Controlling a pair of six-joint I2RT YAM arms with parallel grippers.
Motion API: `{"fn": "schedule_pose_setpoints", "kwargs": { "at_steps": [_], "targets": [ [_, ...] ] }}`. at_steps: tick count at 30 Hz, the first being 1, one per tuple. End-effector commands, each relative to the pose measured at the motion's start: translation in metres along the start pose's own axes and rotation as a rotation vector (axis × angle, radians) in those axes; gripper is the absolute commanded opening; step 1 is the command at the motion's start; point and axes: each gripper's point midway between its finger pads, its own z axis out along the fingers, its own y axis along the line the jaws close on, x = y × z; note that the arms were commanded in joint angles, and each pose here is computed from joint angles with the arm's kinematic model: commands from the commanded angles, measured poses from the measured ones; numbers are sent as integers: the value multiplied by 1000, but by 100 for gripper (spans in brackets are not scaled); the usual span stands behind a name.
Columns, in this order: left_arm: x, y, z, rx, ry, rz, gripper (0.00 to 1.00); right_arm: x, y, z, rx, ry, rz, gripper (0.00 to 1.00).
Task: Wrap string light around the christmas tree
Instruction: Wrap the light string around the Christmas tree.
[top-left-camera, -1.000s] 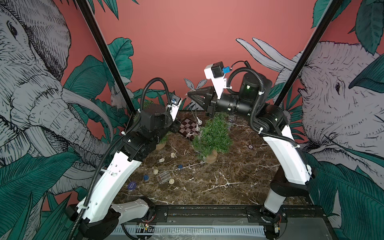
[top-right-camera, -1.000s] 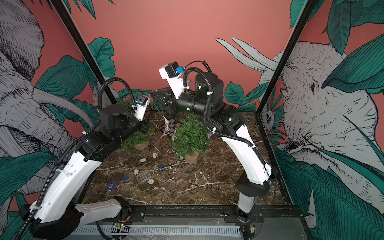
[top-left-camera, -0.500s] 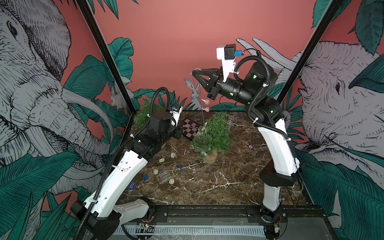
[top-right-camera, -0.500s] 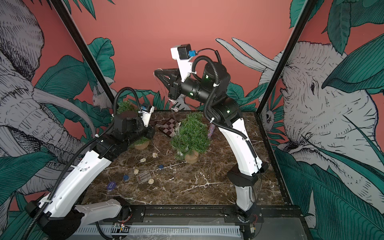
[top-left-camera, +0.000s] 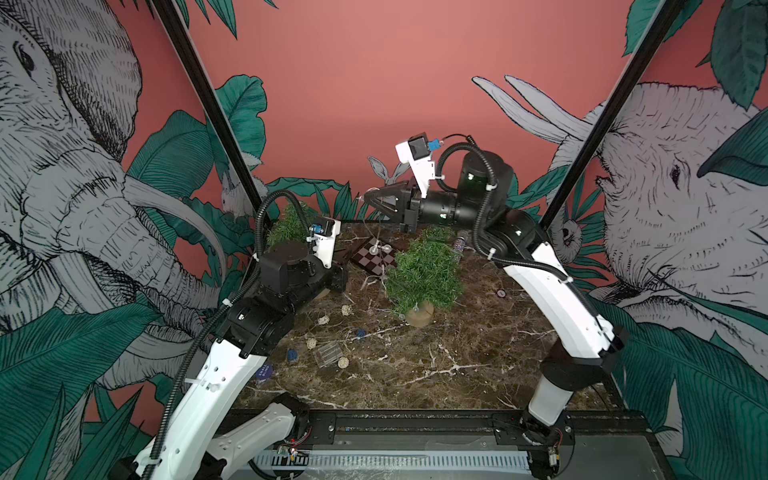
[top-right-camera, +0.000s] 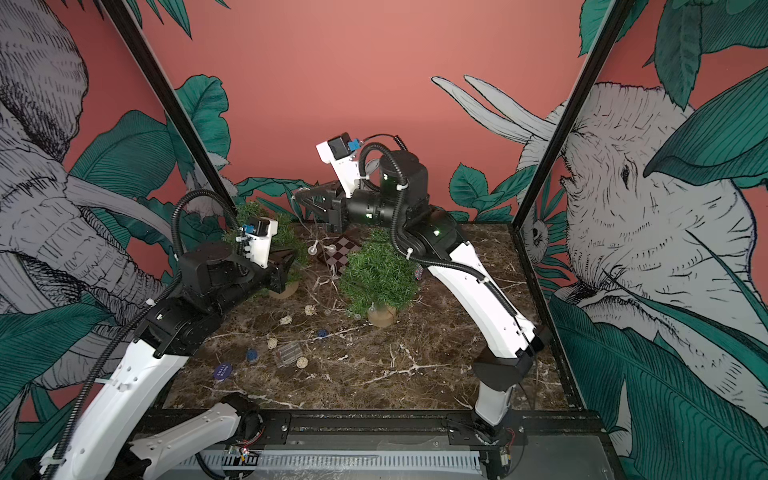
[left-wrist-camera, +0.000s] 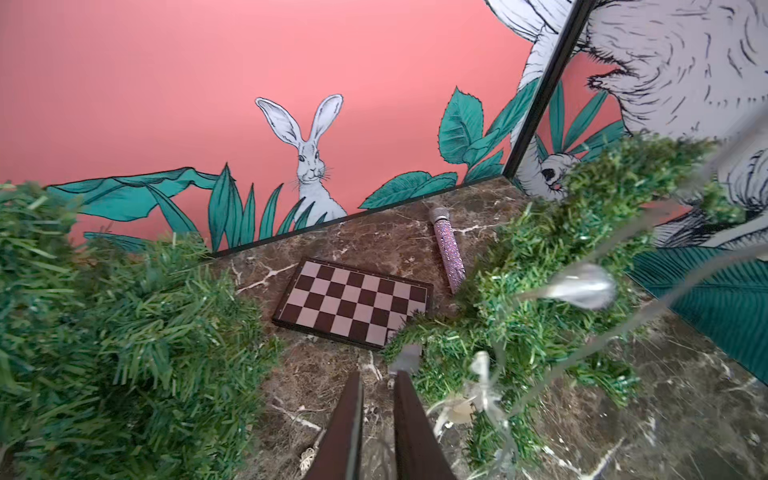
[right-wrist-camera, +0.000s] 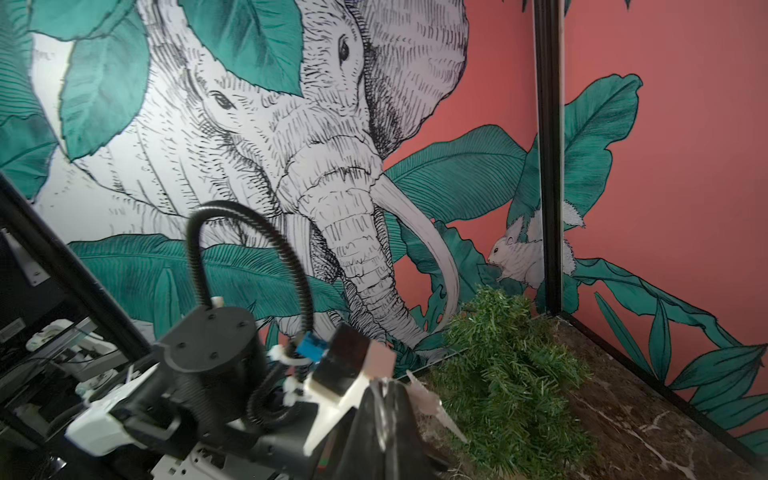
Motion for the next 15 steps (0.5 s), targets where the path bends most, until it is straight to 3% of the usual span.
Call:
{"fn": "schedule_pose_setpoints", "kwargs": {
  "at_steps": [1, 5, 8, 15],
  "targets": [
    [-13, -15, -1, 89, -50, -12, 0, -50, 56, -60, -43, -131, -157, 0],
    [-25, -23, -8, 129, -78, -13, 0, -53, 71, -92, -4, -152, -182, 0],
    [-31, -29, -25, 164, -114, -5, 0, -34, 64, -100, 42, -117, -146, 0],
    [-68, -35, -80, 183, -208, 11, 0, 104, -20, -95, 341, 158, 17, 0]
  ]
}}
